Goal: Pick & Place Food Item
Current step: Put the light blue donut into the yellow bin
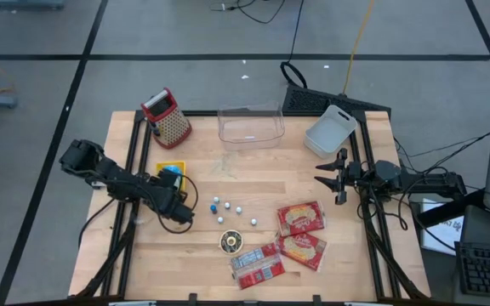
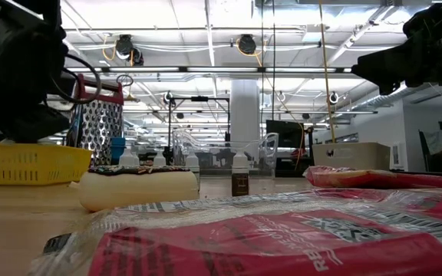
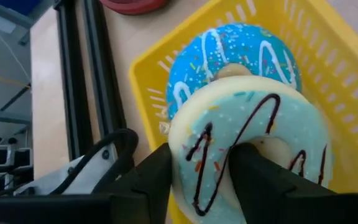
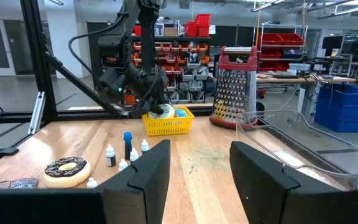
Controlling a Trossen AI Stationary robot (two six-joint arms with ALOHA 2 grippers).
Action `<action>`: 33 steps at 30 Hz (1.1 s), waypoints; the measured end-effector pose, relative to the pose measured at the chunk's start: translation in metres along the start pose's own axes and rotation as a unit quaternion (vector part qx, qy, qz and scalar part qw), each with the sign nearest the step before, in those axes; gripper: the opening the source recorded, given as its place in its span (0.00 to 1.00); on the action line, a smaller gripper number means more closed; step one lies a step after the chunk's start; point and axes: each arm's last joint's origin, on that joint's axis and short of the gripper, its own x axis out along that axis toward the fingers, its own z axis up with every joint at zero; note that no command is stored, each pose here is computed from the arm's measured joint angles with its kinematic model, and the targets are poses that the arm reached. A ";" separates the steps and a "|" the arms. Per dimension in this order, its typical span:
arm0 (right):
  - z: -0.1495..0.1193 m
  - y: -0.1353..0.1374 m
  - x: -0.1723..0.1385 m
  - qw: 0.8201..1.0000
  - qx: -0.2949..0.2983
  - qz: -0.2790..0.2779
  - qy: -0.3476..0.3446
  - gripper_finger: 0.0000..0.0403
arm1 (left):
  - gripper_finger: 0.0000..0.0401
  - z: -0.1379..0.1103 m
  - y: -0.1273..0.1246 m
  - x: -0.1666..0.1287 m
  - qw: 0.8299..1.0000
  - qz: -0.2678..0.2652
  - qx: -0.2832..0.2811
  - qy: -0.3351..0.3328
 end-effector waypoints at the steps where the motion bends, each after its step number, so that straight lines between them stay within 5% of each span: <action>1: 0.000 0.000 0.000 1.000 0.000 0.000 0.000 0.39 | 0.43 0.000 -0.001 0.000 1.000 -0.007 -0.002 0.001; 6: 0.000 0.000 0.000 1.000 0.000 0.000 0.000 0.39 | 0.55 0.000 -0.011 -0.001 0.999 -0.052 0.014 -0.008; 14: 0.000 0.000 0.000 1.000 0.000 0.000 0.000 0.39 | 0.66 0.000 -0.010 -0.001 0.997 -0.049 0.062 -0.009; 25: 0.000 0.000 0.000 1.000 0.000 0.000 0.000 0.39 | 0.64 -0.002 0.001 -0.001 0.997 0.001 0.064 0.044; 33: 0.000 0.000 0.000 1.000 0.000 0.000 0.000 0.39 | 0.64 0.003 0.008 -0.010 0.998 -0.019 0.052 0.044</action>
